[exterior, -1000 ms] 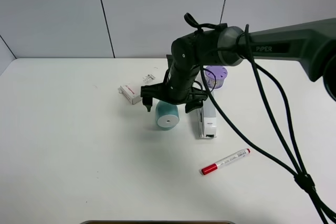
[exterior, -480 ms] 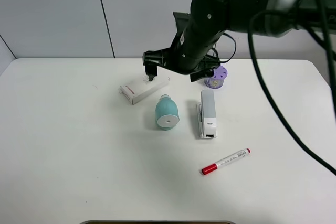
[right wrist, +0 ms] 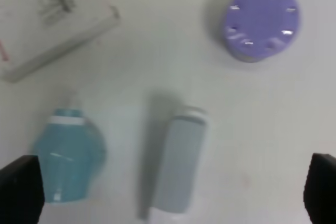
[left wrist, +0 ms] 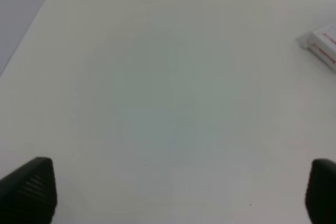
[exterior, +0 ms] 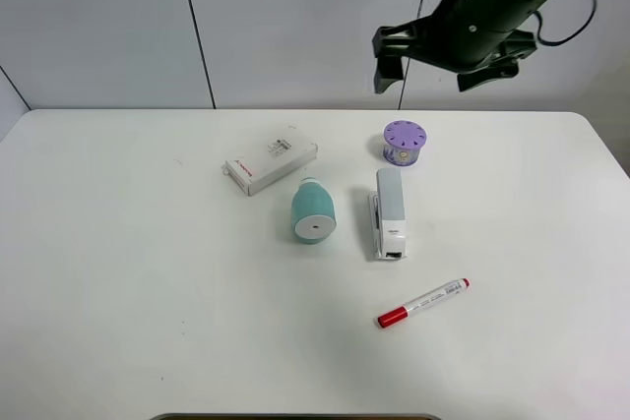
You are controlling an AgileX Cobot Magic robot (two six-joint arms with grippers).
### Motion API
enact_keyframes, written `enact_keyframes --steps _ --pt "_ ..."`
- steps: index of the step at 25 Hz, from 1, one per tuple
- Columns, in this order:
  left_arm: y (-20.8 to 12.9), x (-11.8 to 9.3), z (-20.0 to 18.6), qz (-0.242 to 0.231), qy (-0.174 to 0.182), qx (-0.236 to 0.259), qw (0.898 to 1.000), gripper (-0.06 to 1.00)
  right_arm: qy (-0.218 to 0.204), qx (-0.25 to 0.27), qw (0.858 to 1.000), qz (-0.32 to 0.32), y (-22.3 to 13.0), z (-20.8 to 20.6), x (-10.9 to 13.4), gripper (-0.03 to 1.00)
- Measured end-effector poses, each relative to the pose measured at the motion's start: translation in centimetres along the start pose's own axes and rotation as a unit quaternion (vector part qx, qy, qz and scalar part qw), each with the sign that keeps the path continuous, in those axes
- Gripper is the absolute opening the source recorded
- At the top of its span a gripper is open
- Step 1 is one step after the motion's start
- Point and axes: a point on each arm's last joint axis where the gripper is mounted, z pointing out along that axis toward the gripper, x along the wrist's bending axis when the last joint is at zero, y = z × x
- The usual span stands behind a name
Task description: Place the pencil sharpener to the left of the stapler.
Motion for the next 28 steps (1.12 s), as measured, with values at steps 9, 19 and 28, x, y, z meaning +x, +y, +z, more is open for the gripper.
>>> enact_keyframes --steps 9,19,28 --pt "0.0 0.0 0.0 0.000 0.000 0.000 1.000 0.95 -0.039 0.000 0.999 0.006 0.0 -3.9 -6.5 0.99" --pt "0.0 0.0 0.0 0.000 0.000 0.000 1.000 0.95 -0.068 0.015 0.997 0.043 -3.0 -8.2 -12.8 0.99" --pt "0.0 0.0 0.0 0.000 0.000 0.000 1.000 0.95 -0.101 -0.022 0.992 0.071 -8.9 -11.8 -14.2 0.99"
